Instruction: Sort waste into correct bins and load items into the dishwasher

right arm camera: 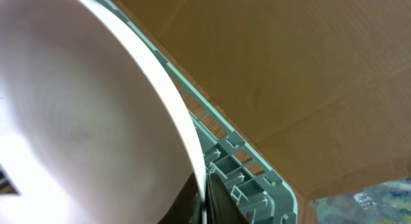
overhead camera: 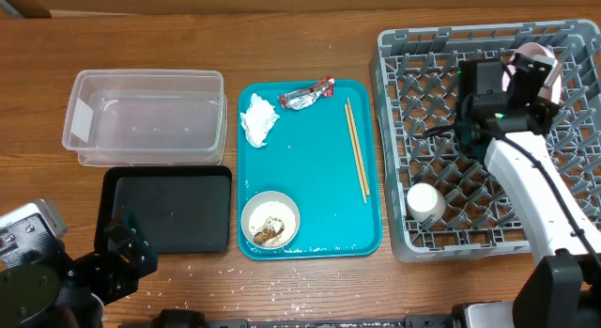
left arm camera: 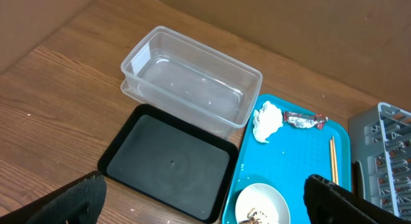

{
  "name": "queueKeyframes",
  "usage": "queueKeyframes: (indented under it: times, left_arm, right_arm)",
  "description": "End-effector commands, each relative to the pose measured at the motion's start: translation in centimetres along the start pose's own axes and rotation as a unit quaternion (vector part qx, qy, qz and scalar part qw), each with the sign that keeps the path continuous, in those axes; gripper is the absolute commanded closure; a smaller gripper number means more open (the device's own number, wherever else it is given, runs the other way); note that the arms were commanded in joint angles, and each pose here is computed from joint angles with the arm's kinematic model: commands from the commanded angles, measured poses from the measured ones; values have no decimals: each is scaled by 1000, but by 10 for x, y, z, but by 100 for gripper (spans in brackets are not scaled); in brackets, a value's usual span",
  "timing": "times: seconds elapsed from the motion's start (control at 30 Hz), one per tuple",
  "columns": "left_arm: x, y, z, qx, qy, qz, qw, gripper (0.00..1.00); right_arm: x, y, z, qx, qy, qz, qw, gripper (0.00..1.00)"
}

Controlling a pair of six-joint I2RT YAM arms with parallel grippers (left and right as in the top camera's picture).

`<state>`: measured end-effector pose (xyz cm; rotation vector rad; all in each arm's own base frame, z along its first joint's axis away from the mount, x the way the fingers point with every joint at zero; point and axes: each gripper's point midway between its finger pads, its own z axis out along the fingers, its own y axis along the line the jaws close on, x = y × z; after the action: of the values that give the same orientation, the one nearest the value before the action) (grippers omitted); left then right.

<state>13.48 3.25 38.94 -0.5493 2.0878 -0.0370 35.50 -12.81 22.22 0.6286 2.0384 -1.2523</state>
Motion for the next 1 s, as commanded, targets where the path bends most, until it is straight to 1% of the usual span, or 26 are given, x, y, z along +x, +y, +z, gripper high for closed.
queueKeyframes:
  times: [0.0, 0.03, 0.1, 0.13, 0.2, 0.3, 0.37, 0.4, 0.43, 0.5, 0.53, 0.57, 0.6, 0.67, 0.7, 0.73, 0.77, 0.8, 0.83, 0.87, 0.93, 0.97]
  left_arm:
    - [-1, 3, -2, -5, -8, -10, 1000, 0]
    - [-1, 3, -2, -5, -8, -10, 1000, 0]
    - [-1, 3, -2, -5, -8, -10, 1000, 0]
    - [-1, 3, -2, -5, -8, -10, 1000, 0]
    - [-1, 3, -2, -5, -8, -10, 1000, 0]
    - [-1, 3, -2, -5, -8, -10, 1000, 0]
    - [-1, 3, -2, -5, -8, -10, 1000, 0]
    - [-1, 3, -2, -5, -8, -10, 1000, 0]
    - [-1, 3, -2, -5, -8, -10, 1000, 0]
    - [-1, 3, -2, -5, -8, -10, 1000, 0]
    - [-1, 3, -2, -5, -8, -10, 1000, 0]
    - [-1, 3, -2, -5, -8, -10, 1000, 0]
    - [-1, 3, -2, -5, -8, -10, 1000, 0]
    - [-1, 3, -2, -5, -8, -10, 1000, 0]
    - [-1, 3, -2, -5, -8, -10, 1000, 0]
    - [-1, 3, -2, -5, -8, -10, 1000, 0]
    - [-1, 3, -2, -5, -8, -10, 1000, 0]
    - [-1, 3, -2, -5, -8, -10, 1000, 0]
    - [-1, 3, -2, -5, -8, -10, 1000, 0]
    - [-1, 3, -2, -5, -8, -10, 1000, 0]
    - [-1, 3, -2, -5, -8, -10, 1000, 0]
    - [-1, 3, -2, -5, -8, -10, 1000, 0]
  right_arm:
    - [-1, 13, -19, -19, -17, -10, 1000, 82]
    - [-1, 16, -23, -25, -20, -16, 999, 78]
    - [0, 21, -31, -33, -25, -29, 999, 63]
    - [0, 24, -38, -38, -32, -37, 998, 47]
    - [-2, 28, -48, -49, -42, -40, 997, 43]
    - [-9, 29, -68, -71, -62, -33, 995, 39]
    - [-16, 31, -88, -103, -77, -22, 991, 38]
    - [-18, 36, -101, -139, -81, -19, 987, 38]
    - [-17, 50, -125, -204, -81, -23, 975, 38]
    - [-10, 67, -154, -284, -76, -37, 955, 38]
    - [-2, 78, -171, -331, -68, -50, 940, 39]
    - [11, 94, -194, -395, -52, -71, 915, 39]
    - [28, 110, -220, -459, -30, -94, 883, 39]
    - [55, 130, -258, -551, 11, -127, 825, 39]
    - [65, 136, -271, -578, 36, -127, 805, 39]
    - [80, 149, -284, -607, 82, -124, 781, 40]
    - [95, 164, -288, -616, 108, -139, 768, 43]
    - [105, 175, -286, -612, 121, -151, 767, 45]
    - [116, 188, -280, -602, 131, -165, 771, 46]
    - [136, 210, -264, -580, 149, -191, 778, 51]
    - [156, 231, -249, -565, 157, -222, 779, 58]
    - [161, 238, -243, -560, 156, -233, 780, 58]
